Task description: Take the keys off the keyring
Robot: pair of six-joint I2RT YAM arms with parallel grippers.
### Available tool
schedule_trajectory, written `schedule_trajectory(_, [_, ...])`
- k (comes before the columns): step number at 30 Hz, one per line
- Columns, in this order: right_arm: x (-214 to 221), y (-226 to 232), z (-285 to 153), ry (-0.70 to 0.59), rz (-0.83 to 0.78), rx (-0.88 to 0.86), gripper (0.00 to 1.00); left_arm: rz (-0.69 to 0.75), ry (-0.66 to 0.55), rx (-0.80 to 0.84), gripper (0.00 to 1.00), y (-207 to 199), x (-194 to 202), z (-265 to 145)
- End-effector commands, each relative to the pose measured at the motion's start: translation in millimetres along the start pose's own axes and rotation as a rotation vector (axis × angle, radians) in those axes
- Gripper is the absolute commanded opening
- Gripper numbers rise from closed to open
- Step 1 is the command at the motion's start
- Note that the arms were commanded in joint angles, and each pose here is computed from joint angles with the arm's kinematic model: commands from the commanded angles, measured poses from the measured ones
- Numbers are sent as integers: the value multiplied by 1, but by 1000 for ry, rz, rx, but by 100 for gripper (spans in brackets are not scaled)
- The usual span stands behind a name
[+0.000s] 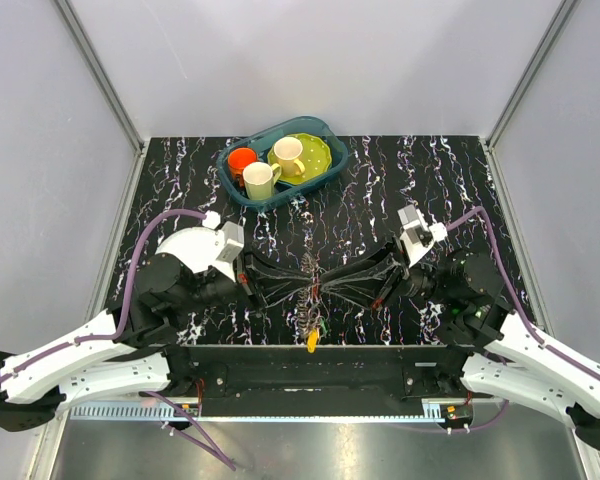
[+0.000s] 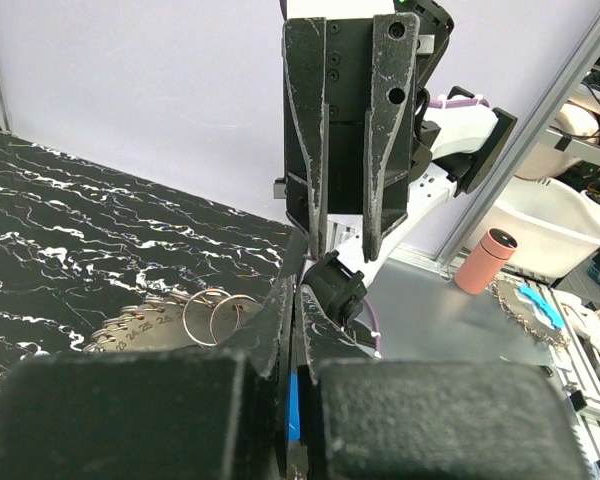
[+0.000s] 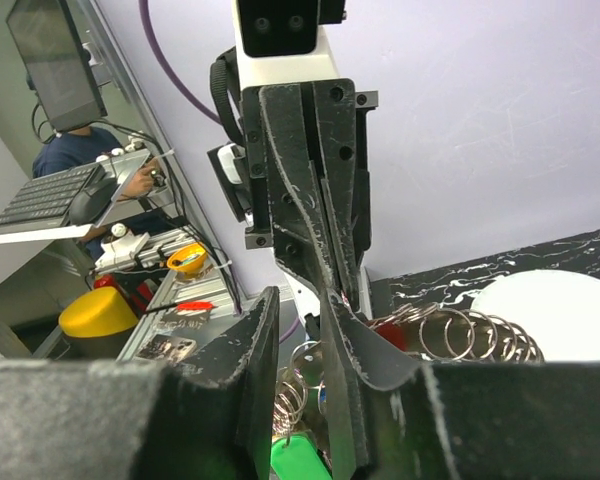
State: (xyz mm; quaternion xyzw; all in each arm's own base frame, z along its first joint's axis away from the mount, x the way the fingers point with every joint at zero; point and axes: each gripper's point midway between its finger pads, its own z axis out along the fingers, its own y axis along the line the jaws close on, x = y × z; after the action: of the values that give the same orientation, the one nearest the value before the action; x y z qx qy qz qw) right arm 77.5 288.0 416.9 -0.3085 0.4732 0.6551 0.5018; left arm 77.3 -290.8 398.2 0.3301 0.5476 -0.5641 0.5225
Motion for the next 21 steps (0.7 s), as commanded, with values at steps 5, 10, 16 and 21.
schedule_trajectory(5, [5, 6, 2, 36, -31, -49, 28, 26, -150, 87, 0, -23, -46, -3])
schedule_trajectory(10, [10, 1, 2, 47, -53, -36, 29, 26, -138, 116, 0, -28, -44, -4])
schedule_trajectory(16, [16, 0, 1, 68, -63, -44, 24, 28, -144, 119, 0, -29, -45, -5])
schedule_trajectory(21, [13, -2, -1, 55, -74, -20, 28, 32, -136, 133, 0, -31, -44, -5])
